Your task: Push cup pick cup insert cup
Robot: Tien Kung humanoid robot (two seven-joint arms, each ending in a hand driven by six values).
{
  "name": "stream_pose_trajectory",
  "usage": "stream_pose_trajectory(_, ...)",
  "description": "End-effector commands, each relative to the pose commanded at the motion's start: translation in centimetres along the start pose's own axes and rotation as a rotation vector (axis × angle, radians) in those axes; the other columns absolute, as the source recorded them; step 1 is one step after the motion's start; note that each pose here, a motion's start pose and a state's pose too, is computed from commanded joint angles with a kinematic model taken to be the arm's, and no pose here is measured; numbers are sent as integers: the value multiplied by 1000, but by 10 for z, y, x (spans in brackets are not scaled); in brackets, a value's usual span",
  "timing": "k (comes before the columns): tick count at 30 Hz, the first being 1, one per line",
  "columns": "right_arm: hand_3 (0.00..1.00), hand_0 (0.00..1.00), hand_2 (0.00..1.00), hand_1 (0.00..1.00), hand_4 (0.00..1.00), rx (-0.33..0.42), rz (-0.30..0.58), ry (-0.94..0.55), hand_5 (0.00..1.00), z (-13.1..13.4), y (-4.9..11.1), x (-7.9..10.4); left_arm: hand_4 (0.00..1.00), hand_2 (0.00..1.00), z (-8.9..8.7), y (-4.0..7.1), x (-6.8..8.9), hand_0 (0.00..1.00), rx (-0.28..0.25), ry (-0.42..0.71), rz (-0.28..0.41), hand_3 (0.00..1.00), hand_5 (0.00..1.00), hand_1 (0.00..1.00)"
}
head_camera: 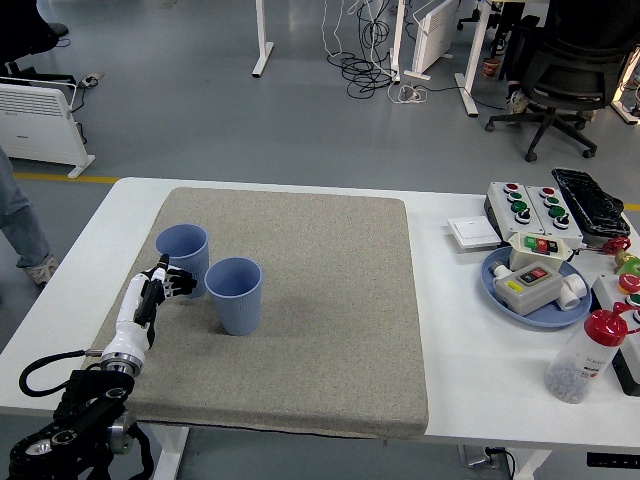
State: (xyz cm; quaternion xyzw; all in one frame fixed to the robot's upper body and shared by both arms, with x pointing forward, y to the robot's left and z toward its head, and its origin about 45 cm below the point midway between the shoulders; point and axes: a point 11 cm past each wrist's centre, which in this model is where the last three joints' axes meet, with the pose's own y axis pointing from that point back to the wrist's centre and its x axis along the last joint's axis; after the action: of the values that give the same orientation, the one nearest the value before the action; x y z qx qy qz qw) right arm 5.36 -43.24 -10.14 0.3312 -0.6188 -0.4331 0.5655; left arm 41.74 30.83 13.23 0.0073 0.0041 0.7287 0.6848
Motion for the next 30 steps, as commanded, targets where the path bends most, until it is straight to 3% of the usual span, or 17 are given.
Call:
stream_pose_trajectory(21,584,687,634,608,101,-4,0,14,501,2,0,-1,513,456,1,-15,3,605,18,-14,31,404,998,506)
stream_pose_trajectory(30,583,687,634,608,101,-10,2,22,504,5,-1,-1,513,456,-1,-15,8,607,25,-25,40,404,998,506)
